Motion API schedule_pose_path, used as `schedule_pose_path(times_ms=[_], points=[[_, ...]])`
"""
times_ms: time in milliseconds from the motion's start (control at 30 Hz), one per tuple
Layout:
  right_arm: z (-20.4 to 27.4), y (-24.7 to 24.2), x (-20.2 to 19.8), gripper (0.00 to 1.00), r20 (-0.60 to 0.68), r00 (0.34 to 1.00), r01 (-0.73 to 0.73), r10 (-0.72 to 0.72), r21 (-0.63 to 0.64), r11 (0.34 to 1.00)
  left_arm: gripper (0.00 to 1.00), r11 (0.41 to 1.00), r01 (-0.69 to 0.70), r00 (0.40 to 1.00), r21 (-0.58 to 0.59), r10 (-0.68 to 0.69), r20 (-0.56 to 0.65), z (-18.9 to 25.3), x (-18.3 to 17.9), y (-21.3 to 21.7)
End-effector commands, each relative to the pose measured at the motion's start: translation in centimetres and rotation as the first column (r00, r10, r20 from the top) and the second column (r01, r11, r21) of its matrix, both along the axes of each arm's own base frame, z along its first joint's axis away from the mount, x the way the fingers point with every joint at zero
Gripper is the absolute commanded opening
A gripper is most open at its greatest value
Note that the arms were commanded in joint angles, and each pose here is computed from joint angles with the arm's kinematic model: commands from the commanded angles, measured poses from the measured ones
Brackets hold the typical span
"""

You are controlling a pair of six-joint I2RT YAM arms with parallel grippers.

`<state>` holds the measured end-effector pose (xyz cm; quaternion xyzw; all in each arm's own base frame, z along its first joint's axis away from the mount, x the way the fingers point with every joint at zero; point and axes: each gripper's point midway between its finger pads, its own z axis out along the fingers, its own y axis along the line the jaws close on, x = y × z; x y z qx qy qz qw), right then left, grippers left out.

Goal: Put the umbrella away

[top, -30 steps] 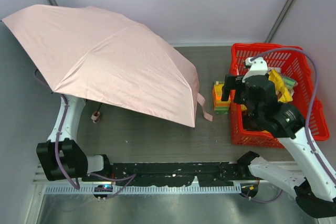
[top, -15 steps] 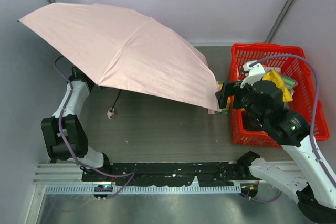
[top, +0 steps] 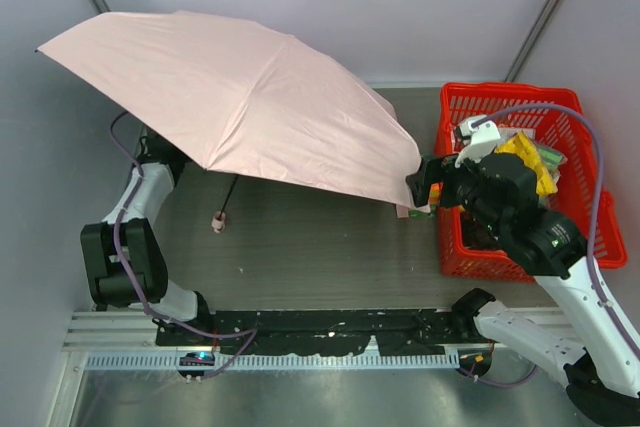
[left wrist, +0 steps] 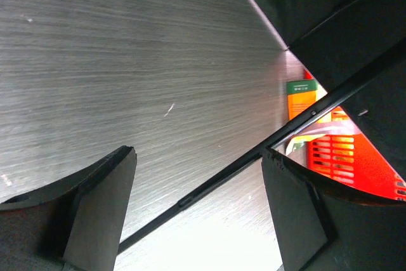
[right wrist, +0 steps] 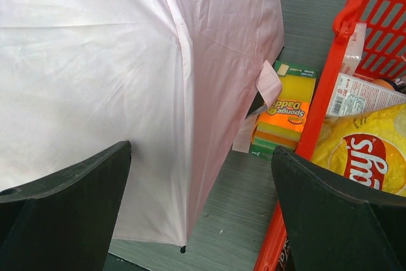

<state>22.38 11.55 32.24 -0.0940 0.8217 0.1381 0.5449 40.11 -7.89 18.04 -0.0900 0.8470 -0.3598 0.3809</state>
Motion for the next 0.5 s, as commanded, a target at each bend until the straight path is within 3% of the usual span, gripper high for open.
schedule_pose_path(times_ms=[0, 167, 367, 467], points=[[0.6, 0.9, 0.6, 0.96, 0.02, 1.0, -0.02, 0.019, 0.036, 0.999, 0.84, 0.989, 0.093, 0.992, -0.112, -0.083, 0.092, 2.6, 0.7, -2.4], [0.5, 1.3, 0.6, 0.95, 0.008, 0.999, -0.031, 0.031, 0.046, 0.998, 0.79, 0.946, 0.236, 0.952, -0.22, -0.18, 0.246, 5.4, -0.1, -5.7], [0.7, 1.5, 0.5, 0.95, 0.005, 0.999, -0.037, 0.037, 0.06, 0.998, 0.75, 0.924, 0.303, 0.942, -0.232, -0.252, 0.224, 4.5, -0.9, -8.6], [0.7, 1.6, 0.4, 0.95, 0.0, 0.999, -0.038, 0.038, 0.067, 0.997, 0.6, 0.919, 0.319, 0.934, -0.231, -0.263, 0.24, 5.1, -1.5, -9.2]])
